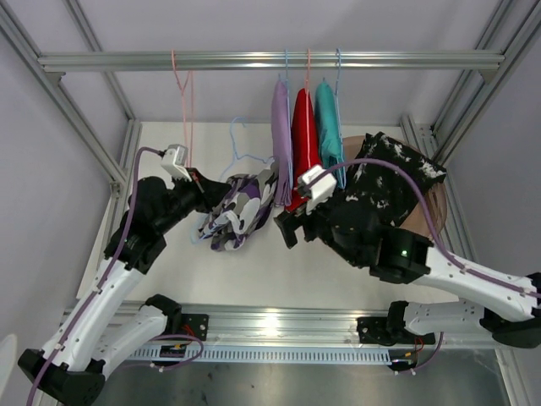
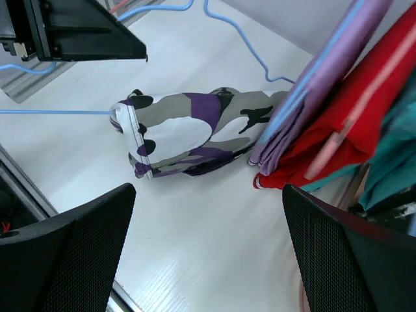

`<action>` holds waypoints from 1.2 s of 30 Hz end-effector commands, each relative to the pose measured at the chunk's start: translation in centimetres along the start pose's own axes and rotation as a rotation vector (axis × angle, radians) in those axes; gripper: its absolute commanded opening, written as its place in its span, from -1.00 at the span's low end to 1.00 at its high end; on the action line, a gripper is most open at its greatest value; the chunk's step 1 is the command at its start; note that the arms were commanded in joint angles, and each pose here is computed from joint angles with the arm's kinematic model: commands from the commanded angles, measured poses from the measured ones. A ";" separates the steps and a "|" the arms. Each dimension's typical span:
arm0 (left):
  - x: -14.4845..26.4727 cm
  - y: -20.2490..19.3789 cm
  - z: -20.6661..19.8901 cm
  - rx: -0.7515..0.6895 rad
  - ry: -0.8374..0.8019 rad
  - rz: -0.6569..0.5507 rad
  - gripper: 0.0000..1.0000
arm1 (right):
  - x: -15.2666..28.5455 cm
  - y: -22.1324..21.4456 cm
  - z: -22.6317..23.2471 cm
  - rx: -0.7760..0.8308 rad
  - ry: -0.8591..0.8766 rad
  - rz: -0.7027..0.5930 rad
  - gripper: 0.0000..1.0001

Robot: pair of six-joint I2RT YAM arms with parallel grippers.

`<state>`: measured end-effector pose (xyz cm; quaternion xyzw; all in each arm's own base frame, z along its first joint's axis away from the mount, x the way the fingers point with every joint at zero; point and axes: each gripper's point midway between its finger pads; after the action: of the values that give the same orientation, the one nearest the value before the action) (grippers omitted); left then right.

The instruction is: Remove the trousers from the hanger

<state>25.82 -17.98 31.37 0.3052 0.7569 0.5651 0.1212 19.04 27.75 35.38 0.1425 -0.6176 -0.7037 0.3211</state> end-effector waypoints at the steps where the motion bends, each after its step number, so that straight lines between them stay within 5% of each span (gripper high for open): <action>1: 0.9 3.5 1.2 0.023 0.092 -0.172 -0.99 | -1.7 0.4 1.0 0.060 -0.044 -0.019 0.99; 17: 1.9 2.8 5.1 0.078 0.316 -0.200 -0.99 | -12.8 -9.6 5.6 0.038 -0.079 0.109 0.99; 36: 2.4 3.1 5.3 0.085 0.340 -0.202 -0.99 | -19.1 -12.2 7.1 0.007 -0.071 0.087 0.99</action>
<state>27.43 -12.48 28.98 0.1845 0.7958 0.5767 -0.0050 24.23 44.00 18.44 0.0667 -0.6696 -0.6454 0.3616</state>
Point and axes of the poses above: each gripper's point midway between its finger pads, its own x axis back along the fingers, its own z axis along the line the jaws close on, y = z × x, and after that the axes turned 13 degrees about -x, right-handed
